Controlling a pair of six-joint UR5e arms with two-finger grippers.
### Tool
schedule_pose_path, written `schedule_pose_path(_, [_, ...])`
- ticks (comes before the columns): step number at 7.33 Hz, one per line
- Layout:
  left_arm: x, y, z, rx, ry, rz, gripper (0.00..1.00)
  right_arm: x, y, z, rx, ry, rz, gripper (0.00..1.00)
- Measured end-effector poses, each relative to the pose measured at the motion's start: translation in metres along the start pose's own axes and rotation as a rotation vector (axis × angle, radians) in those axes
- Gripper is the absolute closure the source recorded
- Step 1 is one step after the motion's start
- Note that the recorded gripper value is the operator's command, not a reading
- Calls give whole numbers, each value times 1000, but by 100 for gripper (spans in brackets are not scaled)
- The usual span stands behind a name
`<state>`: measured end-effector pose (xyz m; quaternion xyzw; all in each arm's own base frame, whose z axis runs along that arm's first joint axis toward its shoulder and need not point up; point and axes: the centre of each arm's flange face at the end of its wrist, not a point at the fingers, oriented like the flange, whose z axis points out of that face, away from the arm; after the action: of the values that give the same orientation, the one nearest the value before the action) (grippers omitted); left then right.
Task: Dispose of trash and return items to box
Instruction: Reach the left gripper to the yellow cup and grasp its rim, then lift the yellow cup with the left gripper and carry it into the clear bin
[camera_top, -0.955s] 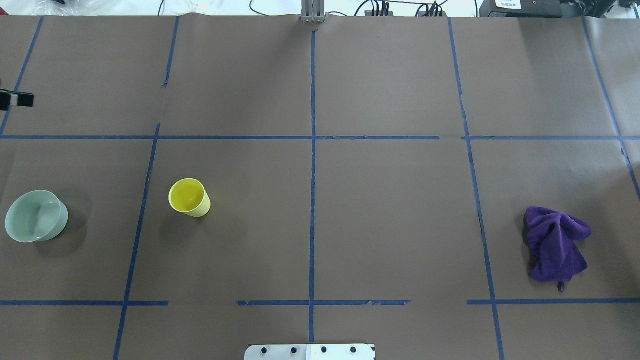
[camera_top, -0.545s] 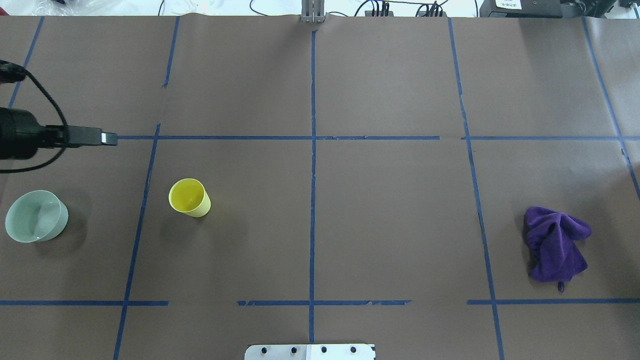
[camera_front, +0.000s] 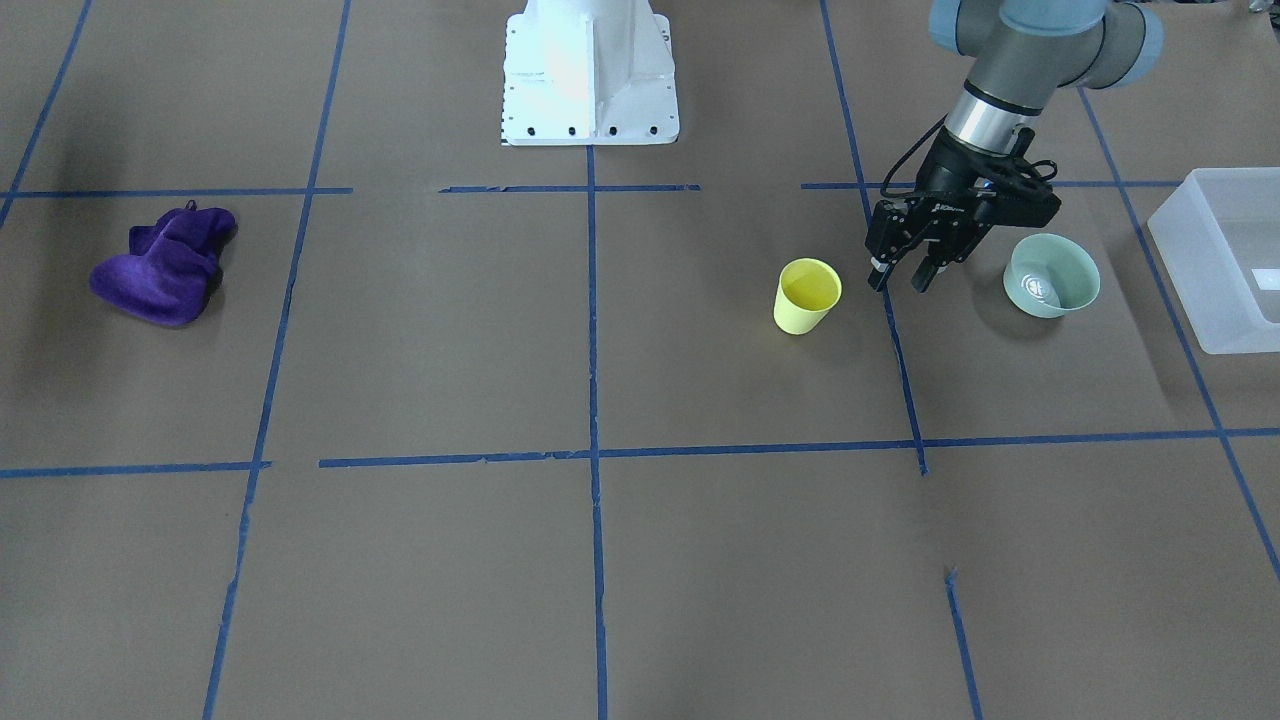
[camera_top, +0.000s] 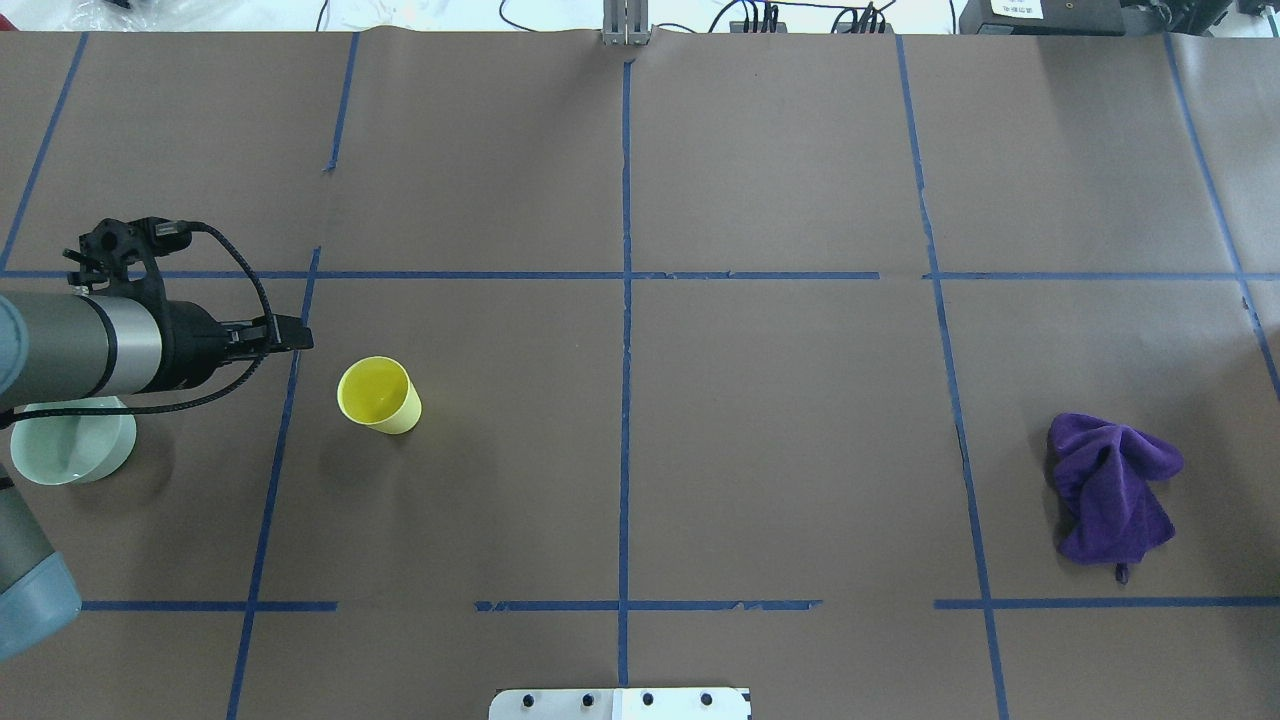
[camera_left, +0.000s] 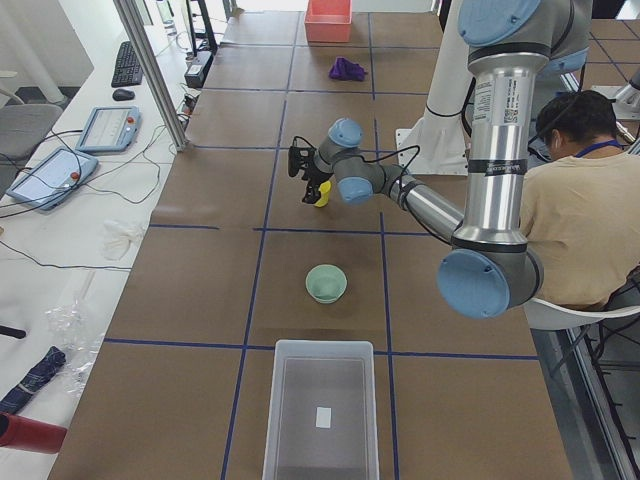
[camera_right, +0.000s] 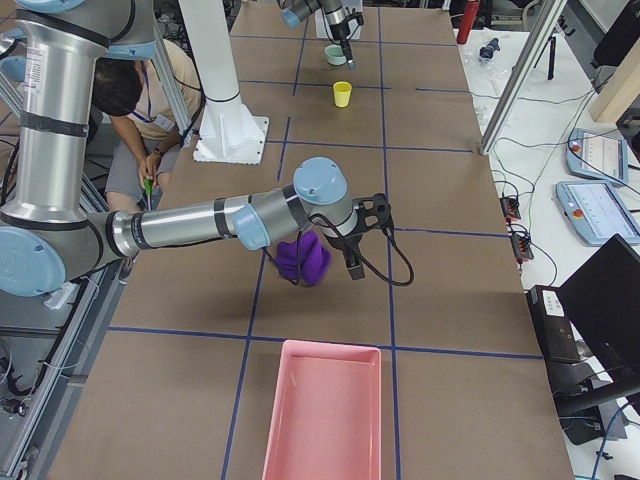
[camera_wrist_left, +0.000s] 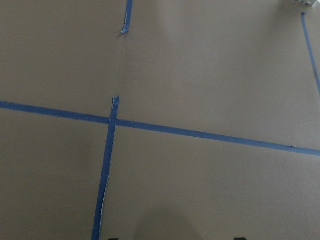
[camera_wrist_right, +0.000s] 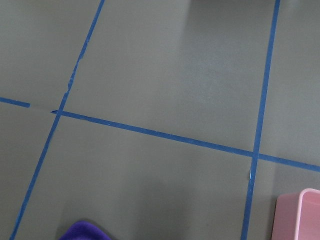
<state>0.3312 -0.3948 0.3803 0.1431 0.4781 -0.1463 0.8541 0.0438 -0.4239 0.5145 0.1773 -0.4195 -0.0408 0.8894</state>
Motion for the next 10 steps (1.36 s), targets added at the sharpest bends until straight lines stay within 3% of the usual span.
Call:
schedule_pose_path(2, [9,14,16,-23,-10,-5,36,1,2,1,-3,0,3,0])
schedule_pose_path(3, [14,21,23,-36,-10,-3,44,2,3,1,-4,1,5,0])
schedule_pose_path(4, [19,29,30,-51,-9,3,79,2,5,1,-6,1,6,0])
schedule_pose_path(5, [22,37,34,-64,-9,11,100,3,6,2,-8,1,8,0])
schedule_pose_path(8, [28,47,35,-78,-2,30,100,6,8,4,-14,2,15,0])
schedule_pose_path(10, [26,11,1,-42,1,124,100,8,12,6,-20,3,22,0])
